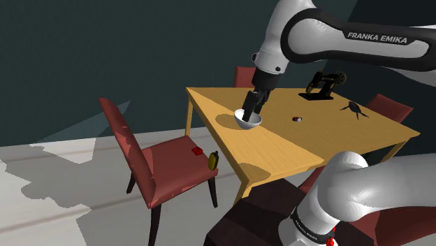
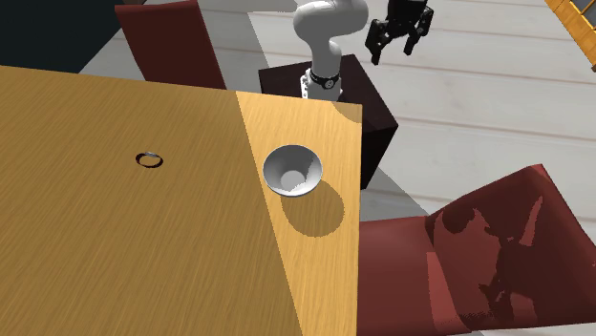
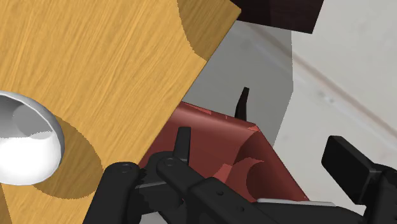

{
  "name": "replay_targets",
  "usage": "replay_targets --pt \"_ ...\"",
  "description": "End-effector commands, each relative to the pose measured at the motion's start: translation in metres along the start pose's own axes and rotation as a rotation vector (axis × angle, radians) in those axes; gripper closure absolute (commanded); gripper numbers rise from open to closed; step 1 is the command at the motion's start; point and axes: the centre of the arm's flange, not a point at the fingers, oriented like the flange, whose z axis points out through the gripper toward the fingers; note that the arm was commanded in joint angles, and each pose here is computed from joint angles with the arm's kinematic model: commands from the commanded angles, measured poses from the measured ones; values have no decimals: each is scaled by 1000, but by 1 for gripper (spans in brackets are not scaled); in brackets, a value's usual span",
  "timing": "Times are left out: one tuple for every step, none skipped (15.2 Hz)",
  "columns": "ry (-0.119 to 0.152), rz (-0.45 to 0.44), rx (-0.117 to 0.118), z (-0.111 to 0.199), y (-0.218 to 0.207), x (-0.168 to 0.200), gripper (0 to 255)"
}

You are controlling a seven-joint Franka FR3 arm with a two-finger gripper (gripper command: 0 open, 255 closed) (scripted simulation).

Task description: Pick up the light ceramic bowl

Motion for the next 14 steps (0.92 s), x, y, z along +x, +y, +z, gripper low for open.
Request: replay_targets --pt "0 0 0 0 0 0 0" --pt "-4 -4 -4 5 10 6 0" --pt "-8 -7 -8 11 21 11 0" --pt "-13 -11 -11 16 31 17 0" --pt "-17 -14 -15 21 42 23 0" --pt "-21 -18 -19 26 52 29 0" --pt "-25 -21 -23 32 62 34 0" --pt "-29 -25 -27 37 73 40 0" --pt "-33 -29 -31 42 83 46 0" --pt "-38 -32 -34 47 93 52 0" --pt "-42 -36 -38 52 104 58 0" --pt "-46 -39 -42 58 114 63 0" --pt "-50 -43 -46 63 125 69 0" --pt "-54 -46 -50 68 135 75 0"
